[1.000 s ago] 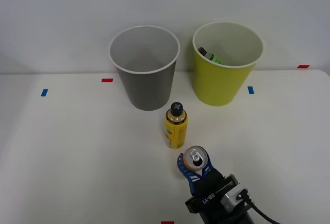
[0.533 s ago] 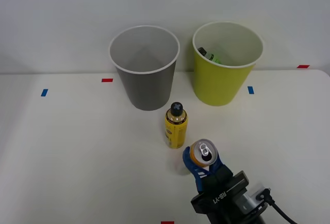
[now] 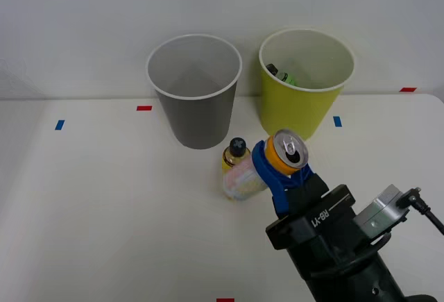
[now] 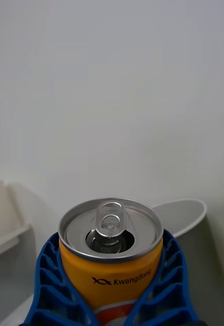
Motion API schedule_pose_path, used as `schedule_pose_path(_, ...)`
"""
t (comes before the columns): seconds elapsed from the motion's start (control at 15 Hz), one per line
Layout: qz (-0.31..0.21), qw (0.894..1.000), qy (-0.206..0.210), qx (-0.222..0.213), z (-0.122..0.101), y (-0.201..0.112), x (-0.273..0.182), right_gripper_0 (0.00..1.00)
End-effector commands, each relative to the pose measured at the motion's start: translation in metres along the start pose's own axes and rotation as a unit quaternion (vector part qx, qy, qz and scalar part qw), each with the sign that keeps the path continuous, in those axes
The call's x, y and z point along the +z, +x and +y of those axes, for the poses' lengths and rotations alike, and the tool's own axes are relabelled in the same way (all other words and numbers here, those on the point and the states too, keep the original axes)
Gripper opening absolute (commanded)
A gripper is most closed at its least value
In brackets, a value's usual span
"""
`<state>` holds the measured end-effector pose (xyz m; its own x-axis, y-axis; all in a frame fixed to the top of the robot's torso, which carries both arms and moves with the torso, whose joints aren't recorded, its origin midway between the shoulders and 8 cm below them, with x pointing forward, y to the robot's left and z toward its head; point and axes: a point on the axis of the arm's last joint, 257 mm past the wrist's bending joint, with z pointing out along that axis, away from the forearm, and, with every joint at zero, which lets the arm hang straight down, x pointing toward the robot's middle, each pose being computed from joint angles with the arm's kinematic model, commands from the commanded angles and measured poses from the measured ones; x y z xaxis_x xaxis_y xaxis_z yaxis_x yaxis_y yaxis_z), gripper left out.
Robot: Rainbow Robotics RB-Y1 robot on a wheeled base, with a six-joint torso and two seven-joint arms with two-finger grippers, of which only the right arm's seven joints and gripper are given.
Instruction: Put cans in the gray bin, plastic bottles in the light green bin
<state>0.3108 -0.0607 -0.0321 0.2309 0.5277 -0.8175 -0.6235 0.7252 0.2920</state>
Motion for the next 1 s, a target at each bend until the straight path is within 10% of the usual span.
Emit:
schedule_pose_path(0.07, -0.001, 0.999, -0.028, 0.021, 0.008, -0.018, 0.032, 0.00)
schedule_pose_path(1.0, -0.044, 0.999, -0.026, -0.003, -0.033, 0.001, 0.217, 0.00)
